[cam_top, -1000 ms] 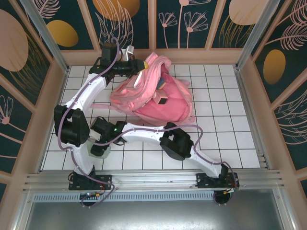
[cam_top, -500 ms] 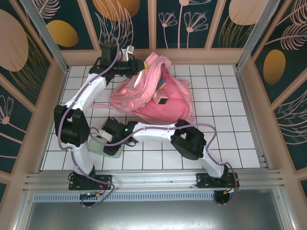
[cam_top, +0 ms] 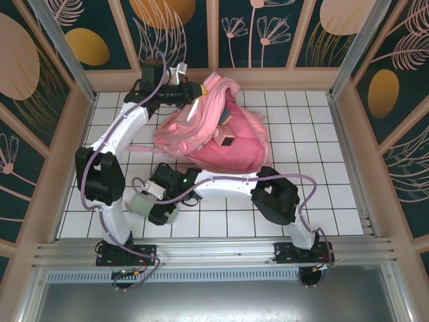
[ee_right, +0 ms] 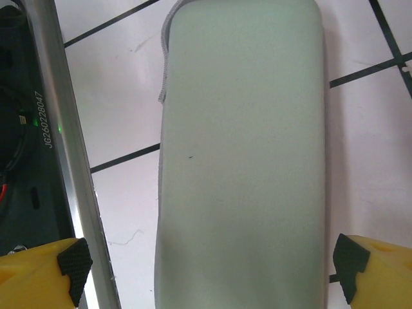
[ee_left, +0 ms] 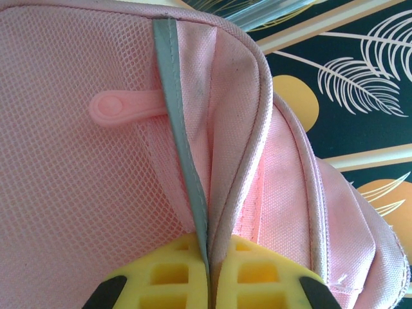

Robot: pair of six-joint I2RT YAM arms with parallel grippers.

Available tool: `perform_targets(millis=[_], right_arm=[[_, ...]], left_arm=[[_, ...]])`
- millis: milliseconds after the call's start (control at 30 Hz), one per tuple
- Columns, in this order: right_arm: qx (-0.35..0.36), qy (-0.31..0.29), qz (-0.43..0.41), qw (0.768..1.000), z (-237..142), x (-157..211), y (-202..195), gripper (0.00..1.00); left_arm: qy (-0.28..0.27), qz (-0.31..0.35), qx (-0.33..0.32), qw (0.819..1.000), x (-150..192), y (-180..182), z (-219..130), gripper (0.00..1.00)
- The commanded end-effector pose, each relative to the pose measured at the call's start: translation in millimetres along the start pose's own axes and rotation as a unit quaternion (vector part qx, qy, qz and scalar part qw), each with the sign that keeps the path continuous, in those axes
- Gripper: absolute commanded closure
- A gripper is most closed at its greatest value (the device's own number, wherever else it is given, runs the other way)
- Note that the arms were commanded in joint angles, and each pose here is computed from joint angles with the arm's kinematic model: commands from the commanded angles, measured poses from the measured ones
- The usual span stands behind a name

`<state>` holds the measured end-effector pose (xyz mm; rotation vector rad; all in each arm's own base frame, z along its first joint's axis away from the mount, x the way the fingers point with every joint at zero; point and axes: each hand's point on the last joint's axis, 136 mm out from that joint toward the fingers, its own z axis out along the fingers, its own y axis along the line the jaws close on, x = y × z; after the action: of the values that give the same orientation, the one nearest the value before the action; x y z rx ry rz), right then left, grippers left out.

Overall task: Pack the student bag
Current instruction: Pick up the pencil pouch from the bottom-left of the table.

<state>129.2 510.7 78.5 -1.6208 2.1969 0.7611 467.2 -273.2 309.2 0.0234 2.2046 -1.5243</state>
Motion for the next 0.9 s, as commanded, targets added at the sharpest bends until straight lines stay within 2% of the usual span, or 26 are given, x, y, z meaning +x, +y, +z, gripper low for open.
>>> perform_targets(millis=[0,100,167,400,567,800,867], right_arm=[[0.028,0.009,-0.013,0.999,-1,5,5,0.01],[0.097,0.021,-0.015,0.995,9,15,-19,0.01],[0.118,0.024,-0.02,0.993,12,18,-24,0.01],[0.106,0.078,-0.036,0.991,43,48,-11,0.01],[0.139,0.104,-0.031,0.984,58,71,-28,0.01],[0.149,0.053,-0.021,0.987,36,43,-30,0.21],[0.148,0.035,-0.02,0.988,25,34,-27,0.23]], left_arm=[[-0.041,0.093,0.082,0.991,-25,-81,-28,1.0],[-0.041,0.093,0.082,0.991,-24,-80,-27,1.0],[-0.04,0.093,0.082,0.992,-24,-79,-27,1.0],[-0.037,0.092,0.08,0.992,-23,-77,-26,1.0],[-0.037,0.091,0.078,0.992,-22,-73,-24,1.0],[-0.036,0.09,0.08,0.992,-23,-74,-23,1.0],[-0.037,0.092,0.081,0.992,-24,-76,-24,1.0]])
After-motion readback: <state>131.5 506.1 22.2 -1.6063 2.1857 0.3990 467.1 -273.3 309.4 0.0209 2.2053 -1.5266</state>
